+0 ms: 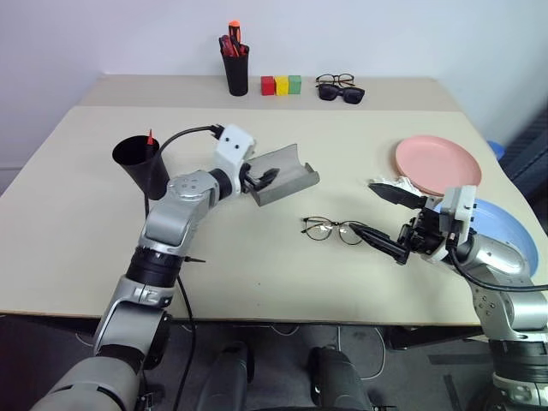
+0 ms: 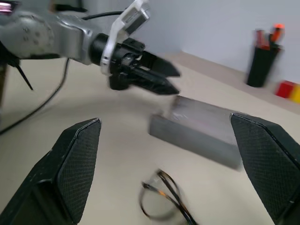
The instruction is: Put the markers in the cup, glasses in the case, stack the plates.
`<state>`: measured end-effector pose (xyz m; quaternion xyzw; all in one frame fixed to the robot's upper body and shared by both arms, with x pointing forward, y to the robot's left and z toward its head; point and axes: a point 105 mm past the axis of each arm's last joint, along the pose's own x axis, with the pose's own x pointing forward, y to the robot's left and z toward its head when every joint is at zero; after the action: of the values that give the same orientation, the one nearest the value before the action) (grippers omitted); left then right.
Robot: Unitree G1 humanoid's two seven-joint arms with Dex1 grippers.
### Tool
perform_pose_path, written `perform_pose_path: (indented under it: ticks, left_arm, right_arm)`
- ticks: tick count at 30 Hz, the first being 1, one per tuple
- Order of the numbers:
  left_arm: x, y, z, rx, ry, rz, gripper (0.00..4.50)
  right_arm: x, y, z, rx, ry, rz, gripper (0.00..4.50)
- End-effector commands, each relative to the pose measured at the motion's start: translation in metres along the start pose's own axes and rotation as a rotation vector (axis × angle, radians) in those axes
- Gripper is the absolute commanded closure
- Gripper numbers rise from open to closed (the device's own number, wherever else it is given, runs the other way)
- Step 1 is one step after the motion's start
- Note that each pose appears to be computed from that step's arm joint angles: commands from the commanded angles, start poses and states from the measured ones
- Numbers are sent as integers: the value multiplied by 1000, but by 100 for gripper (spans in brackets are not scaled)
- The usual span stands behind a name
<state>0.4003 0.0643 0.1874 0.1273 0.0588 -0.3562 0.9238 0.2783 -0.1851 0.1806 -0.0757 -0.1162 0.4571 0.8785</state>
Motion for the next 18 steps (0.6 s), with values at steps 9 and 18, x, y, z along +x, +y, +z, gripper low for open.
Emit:
perform_pose_path:
  ticks: [9,18]
  left_arm:
    - [50,-27,-27,91,276,-72,299]
    - [48,-37,-21,124,247,-166,447]
  right_arm:
    - [-16,4,21,-84,-9,-88,0]
    - [-20,6,21,-87,0,-119,0]
